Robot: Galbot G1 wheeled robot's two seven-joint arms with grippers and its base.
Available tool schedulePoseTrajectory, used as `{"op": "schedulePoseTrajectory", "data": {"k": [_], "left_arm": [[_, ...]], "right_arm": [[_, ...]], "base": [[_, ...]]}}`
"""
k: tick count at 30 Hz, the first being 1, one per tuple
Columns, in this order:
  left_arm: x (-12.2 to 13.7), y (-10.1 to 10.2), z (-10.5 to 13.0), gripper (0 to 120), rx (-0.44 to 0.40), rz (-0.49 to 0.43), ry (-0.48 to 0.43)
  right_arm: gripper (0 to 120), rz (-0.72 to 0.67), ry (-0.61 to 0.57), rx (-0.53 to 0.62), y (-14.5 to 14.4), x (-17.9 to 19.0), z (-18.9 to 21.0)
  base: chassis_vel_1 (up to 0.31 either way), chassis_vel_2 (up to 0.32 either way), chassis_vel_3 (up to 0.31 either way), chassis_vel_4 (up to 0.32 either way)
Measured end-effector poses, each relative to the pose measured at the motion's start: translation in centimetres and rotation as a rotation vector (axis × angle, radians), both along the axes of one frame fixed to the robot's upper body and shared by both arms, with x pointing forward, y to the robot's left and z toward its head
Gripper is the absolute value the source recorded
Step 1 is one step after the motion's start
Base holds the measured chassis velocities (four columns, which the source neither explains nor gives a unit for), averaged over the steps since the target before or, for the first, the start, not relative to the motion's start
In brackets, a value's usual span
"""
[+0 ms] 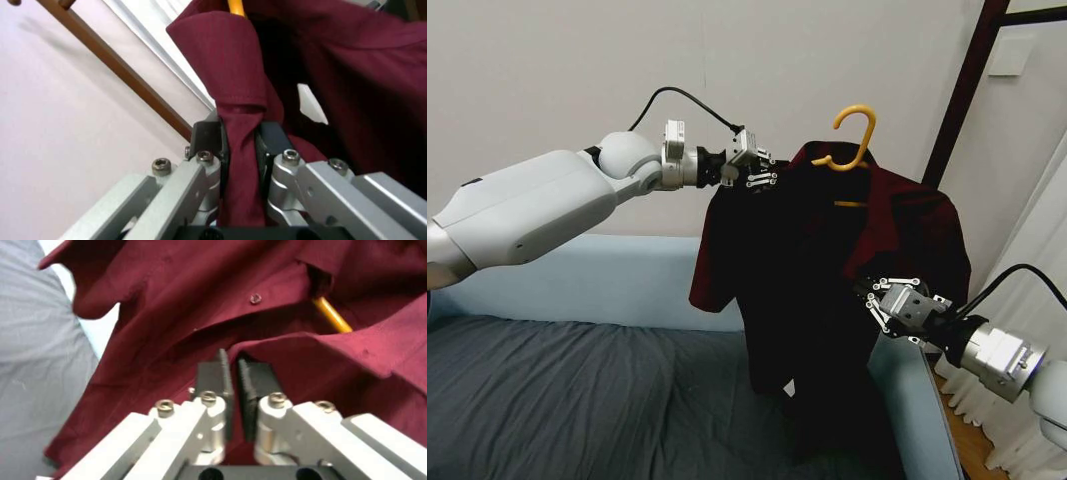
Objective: Pick up the clothes from the sofa and hang them on the clothes hanger.
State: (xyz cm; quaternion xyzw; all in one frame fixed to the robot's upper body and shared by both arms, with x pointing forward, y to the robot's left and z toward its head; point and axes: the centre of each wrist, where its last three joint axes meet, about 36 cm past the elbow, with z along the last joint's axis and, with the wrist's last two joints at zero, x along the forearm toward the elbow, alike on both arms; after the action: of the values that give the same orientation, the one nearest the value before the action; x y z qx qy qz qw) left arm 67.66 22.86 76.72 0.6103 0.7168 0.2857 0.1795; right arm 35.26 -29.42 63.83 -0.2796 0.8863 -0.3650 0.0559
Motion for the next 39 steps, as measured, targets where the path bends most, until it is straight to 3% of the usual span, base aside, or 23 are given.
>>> {"op": "schedulePoseTrajectory", "data": {"k": [3, 5, 9, 11, 14, 16, 20, 21, 23, 25, 30, 39], "left_arm": [[0.4, 0.6, -0.6, 8, -0.012, 0.015, 0.003], [0.6, 0.8, -0.6, 8, -0.015, 0.019, 0.001], [0.9, 1.8, -0.1, 8, -0.027, 0.037, -0.012], [0.9, 2.2, 0.1, 8, -0.035, 0.041, -0.013], [0.8, 4.0, 0.8, 8, -0.046, 0.033, -0.017], [0.8, 4.6, 0.9, 8, -0.047, 0.033, -0.02], [0.5, 8.3, 0.1, 8, -0.052, 0.062, -0.038], [0.5, 8.3, 0.1, 8, -0.052, 0.062, -0.038], [0.4, 9.4, -0.5, 8, -0.039, 0.051, -0.031], [0.4, 9.9, -1.0, 8, -0.022, 0.02, -0.019], [0.4, 9.6, -2.8, 8, 0.001, -0.047, 0.01], [0.4, 6.5, -3.5, 8, 0.019, -0.16, 0.011]], "right_arm": [[24, -0.019, 0.021, 0.023, 0.3, -0.2, -0.3], [25, -0.02, 0.024, 0.001, 0.4, -0.3, -0.4], [45, 0.023, 0.039, -0.069, 0.7, -0.9, -1.1], [48, 0.028, 0.046, -0.065, 0.9, -1.1, -1.2], [63, 0.023, 0.072, -0.016, 1.4, -1.4, -1.1], [65, 0.02, 0.079, 0.005, 1.4, -1.4, -1.0], [86, 0.04, 0.111, 0.136, 1.3, -0.6, 0.9], [86, 0.04, 0.111, 0.136, 1.3, -0.6, 0.9], [94, 0.028, 0.119, 0.211, 0.3, 0.3, 3.6], [98, -0.001, 0.136, 0.211, -1.2, 1.3, 6.7], [100, -0.052, 0.174, 0.16, -4.2, 3.2, 11.9], [100, -0.047, 0.346, 0.112, -6.6, 4.8, 14.5]], "base": [[0.0, 0.0, 0.0, 0.0], [0.0, 0.0, 0.0, 0.0], [0.0, 0.0, 0.0, 0.0], [0.0, 0.0, 0.0, 0.0], [0.0, 0.0, 0.0, 0.0], [0.0, 0.0, 0.0, 0.0], [0.0, 0.0, 0.0, 0.0], [0.0, 0.0, 0.0, 0.0], [0.0, 0.0, 0.0, 0.0], [0.0, 0.0, 0.0, 0.0], [0.0, 0.0, 0.0, 0.0], [0.0, 0.0, 0.0, 0.0]]}}
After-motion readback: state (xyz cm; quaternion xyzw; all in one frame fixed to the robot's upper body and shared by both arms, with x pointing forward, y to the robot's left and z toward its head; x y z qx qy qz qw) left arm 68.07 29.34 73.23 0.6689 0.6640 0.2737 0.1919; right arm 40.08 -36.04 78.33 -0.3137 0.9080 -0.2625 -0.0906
